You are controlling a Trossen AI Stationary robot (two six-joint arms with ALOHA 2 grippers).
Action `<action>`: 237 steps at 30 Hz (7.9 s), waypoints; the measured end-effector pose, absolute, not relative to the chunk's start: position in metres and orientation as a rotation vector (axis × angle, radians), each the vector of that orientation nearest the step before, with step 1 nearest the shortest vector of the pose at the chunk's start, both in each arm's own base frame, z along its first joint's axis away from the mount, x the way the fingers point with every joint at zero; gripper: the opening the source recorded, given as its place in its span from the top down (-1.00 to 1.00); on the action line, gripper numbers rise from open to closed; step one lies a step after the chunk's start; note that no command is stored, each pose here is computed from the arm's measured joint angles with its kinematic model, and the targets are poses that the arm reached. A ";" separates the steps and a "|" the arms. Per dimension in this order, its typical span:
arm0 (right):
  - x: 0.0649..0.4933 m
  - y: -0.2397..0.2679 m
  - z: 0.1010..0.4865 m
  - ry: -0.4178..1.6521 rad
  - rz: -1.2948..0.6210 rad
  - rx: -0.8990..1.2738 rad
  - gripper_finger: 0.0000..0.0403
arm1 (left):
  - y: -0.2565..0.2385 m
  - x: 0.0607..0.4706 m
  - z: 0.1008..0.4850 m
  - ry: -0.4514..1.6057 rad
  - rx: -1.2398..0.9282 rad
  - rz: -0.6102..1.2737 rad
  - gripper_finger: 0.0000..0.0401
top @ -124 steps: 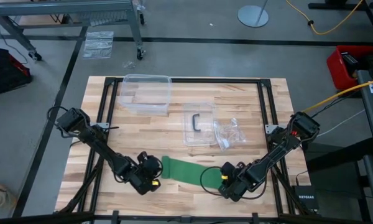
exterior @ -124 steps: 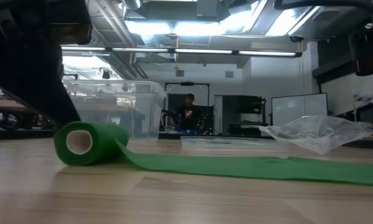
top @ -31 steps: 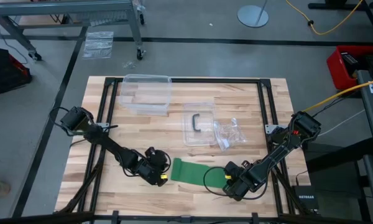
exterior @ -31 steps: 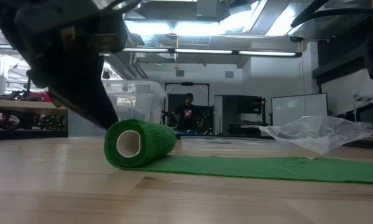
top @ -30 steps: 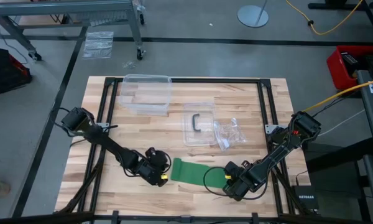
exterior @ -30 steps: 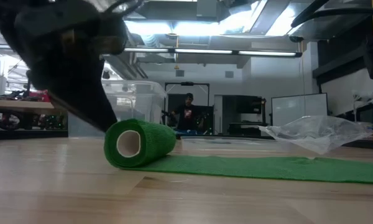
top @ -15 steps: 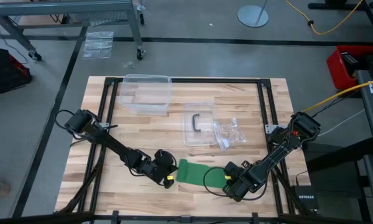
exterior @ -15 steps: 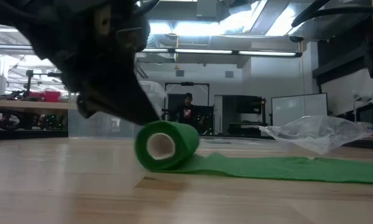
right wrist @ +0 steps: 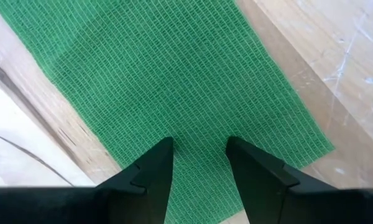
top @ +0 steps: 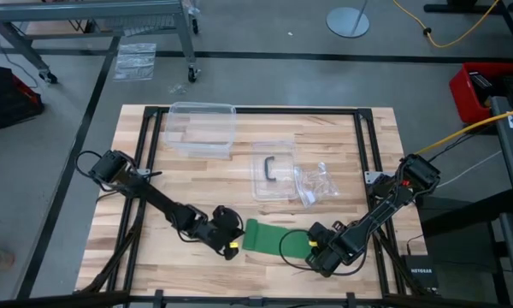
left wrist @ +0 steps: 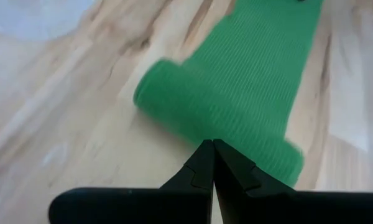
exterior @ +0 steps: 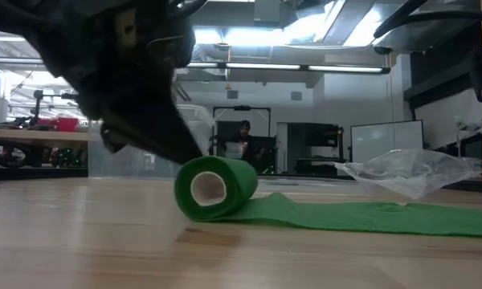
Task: Roll bandage
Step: Roll the green bandage
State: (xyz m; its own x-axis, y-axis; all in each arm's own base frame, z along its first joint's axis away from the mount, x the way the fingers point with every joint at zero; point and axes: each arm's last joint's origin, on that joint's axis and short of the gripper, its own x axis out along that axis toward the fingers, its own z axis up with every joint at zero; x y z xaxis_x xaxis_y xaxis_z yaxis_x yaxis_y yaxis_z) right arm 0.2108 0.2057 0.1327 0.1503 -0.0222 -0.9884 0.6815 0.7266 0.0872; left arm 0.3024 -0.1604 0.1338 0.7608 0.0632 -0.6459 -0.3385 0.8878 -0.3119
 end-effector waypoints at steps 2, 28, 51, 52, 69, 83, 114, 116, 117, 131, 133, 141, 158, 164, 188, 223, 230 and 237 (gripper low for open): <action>0.211 0.206 0.133 1.338 -0.554 0.609 0.18 | -0.162 0.301 0.133 0.686 -0.439 0.229 1.00; 0.212 0.206 0.134 1.312 -0.554 0.614 0.18 | -0.164 0.322 0.144 0.581 -0.459 0.150 1.00; 0.215 0.199 0.160 1.036 -0.542 0.606 0.18 | -0.154 0.346 0.168 0.545 0.047 -0.008 1.00; 0.215 0.199 0.161 1.033 -0.541 0.608 0.18 | -0.149 0.347 0.167 0.557 0.047 0.006 1.00; 0.221 0.203 0.164 0.937 -0.494 0.609 0.18 | -0.136 0.349 0.151 0.693 0.045 -0.043 1.00; 0.224 0.205 0.166 0.900 -0.476 0.623 0.18 | -0.142 0.359 0.114 0.747 -0.002 -0.046 1.00; 0.229 0.210 0.169 0.868 -0.406 0.643 0.18 | -0.146 0.359 0.123 0.694 -0.029 -0.111 0.87; 0.229 0.210 0.169 0.869 -0.406 0.643 0.18 | -0.146 0.358 0.128 0.688 -0.036 -0.121 0.78; 0.229 0.210 0.169 0.869 -0.406 0.642 0.18 | -0.145 0.357 0.130 0.685 -0.035 -0.123 0.72; 0.229 0.210 0.169 0.879 -0.390 0.621 0.18 | -0.156 0.353 0.146 0.591 0.333 -0.265 0.20; 0.229 0.210 0.169 0.884 -0.387 0.622 0.18 | -0.158 0.350 0.157 0.559 0.408 -0.295 0.20; 0.228 0.212 0.169 0.942 -0.357 0.642 0.18 | -0.148 0.326 0.195 0.615 0.620 -0.360 0.20; 0.235 0.219 0.173 0.892 -0.289 0.726 0.18 | -0.138 0.325 0.176 0.695 1.239 -0.520 0.22; 0.236 0.220 0.175 0.875 -0.279 0.741 0.18 | -0.137 0.330 0.163 0.700 1.322 -0.563 0.26; 0.237 0.221 0.176 0.858 -0.272 0.753 0.18 | -0.147 0.344 0.128 0.593 1.637 -0.694 0.29; 0.237 0.221 0.175 0.880 -0.251 0.733 0.18 | -0.175 0.281 0.115 1.069 1.705 -0.568 0.98; 0.236 0.221 0.174 0.901 -0.256 0.730 0.18 | -0.177 0.266 0.131 1.110 1.532 -0.486 0.98; 0.243 0.215 0.164 0.869 -0.349 0.751 0.18 | -0.182 0.271 0.147 1.010 1.256 -0.343 0.98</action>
State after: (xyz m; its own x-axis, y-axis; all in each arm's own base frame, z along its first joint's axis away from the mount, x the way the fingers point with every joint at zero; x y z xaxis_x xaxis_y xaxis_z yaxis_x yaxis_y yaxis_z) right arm 0.2431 0.2147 0.1640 0.6119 0.0182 -0.7907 0.5600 0.6961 0.4493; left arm 0.2709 -0.1816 0.1471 0.5486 0.2955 -0.7821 0.7109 0.3275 0.6224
